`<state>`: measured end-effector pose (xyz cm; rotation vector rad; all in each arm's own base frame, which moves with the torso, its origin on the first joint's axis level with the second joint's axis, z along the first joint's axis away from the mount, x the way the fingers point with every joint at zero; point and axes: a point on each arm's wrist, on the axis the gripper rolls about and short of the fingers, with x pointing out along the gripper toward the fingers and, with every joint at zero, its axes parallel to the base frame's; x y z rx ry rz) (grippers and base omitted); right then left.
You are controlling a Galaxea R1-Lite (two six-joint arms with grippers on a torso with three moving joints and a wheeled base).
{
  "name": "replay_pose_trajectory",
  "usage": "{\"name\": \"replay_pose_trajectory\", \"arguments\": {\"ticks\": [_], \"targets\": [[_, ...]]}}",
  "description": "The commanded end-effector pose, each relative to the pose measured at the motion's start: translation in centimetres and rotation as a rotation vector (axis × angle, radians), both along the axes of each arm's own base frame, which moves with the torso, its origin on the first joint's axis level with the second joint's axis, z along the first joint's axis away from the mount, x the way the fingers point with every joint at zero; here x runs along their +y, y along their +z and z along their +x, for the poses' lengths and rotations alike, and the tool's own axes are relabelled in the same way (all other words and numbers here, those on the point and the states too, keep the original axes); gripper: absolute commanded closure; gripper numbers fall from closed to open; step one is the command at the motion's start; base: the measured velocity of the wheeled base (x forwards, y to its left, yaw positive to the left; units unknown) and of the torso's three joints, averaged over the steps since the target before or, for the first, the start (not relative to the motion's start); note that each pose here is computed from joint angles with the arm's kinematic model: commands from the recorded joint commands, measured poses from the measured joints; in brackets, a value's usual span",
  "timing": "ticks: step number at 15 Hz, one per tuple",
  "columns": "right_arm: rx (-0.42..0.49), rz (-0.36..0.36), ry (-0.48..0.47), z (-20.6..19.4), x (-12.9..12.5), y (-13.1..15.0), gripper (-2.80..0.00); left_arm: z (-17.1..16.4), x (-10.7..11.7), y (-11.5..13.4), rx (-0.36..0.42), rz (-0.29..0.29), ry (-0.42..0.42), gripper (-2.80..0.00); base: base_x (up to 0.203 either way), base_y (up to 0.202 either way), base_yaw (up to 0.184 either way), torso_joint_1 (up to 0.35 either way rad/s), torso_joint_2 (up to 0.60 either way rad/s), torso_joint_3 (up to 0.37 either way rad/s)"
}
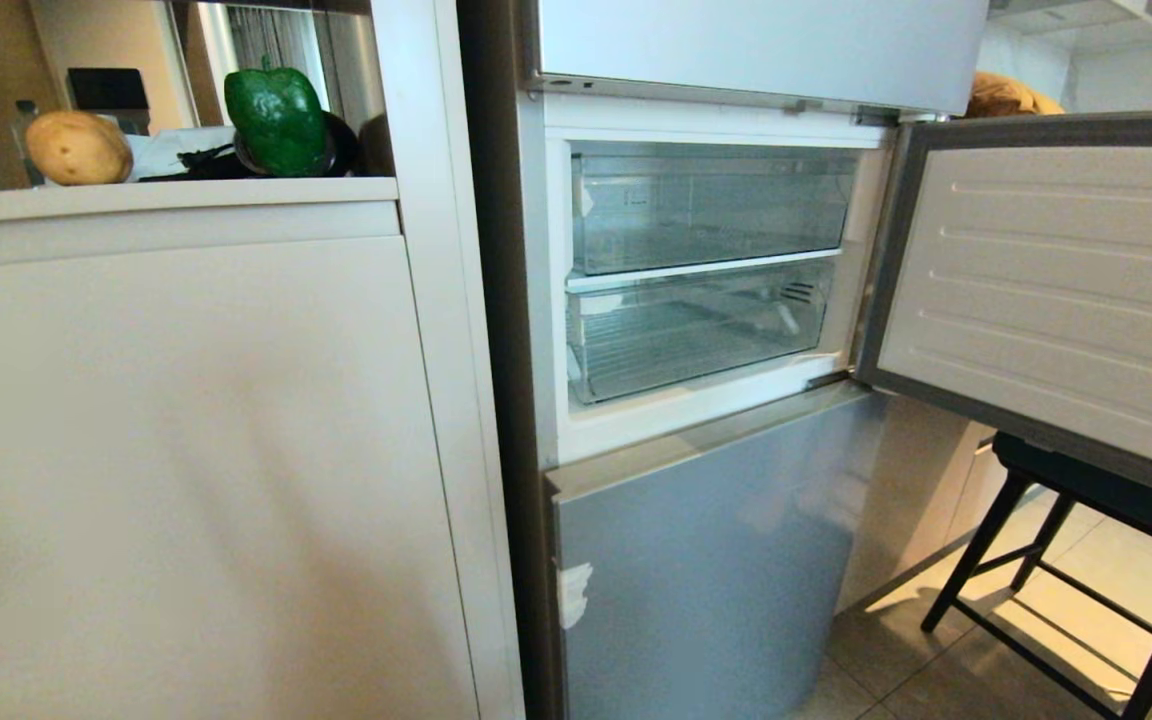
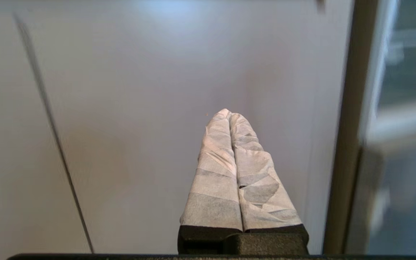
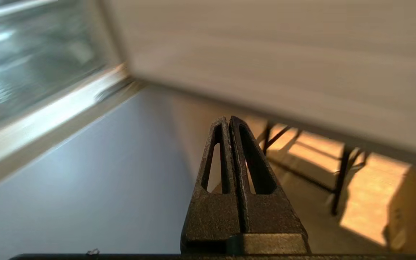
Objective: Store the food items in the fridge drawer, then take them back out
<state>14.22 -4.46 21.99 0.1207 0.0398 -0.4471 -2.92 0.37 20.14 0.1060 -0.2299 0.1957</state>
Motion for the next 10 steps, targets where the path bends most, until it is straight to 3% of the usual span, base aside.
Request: {"name": "replay_pose_trajectory", "arguments": {"ticks": [1, 4, 7, 10], "targets": [[0.038, 0.007, -0.010, 1.4, -0.8, -0.5, 0.00, -1.1, -0.1, -2.9, 0.034, 0.021, -0.007, 0.00, 0.000, 0.000, 0.000, 0.000, 0.00, 0.000], [-0.010, -0.005, 0.174, 2.2, -0.6, 0.1, 0.00, 0.1, -0.1, -8.9, 0.241, 0.057, -0.023, 0.00, 0.000, 0.000, 0.000, 0.000, 0.00, 0.000], [0.004, 0.021, 0.348, 4.7, -0.9, -1.0, 0.00, 0.1, -0.3, -11.7, 0.279, 0.103, -0.127, 0.00, 0.000, 0.000, 0.000, 0.000, 0.00, 0.000], [0.009, 0.022, 0.427, 9.6, -2.1, -3.6, 0.00, 0.6, -0.5, -12.6, 0.262, 0.104, -0.228, 0.00, 0.000, 0.000, 0.000, 0.000, 0.00, 0.000]]}}
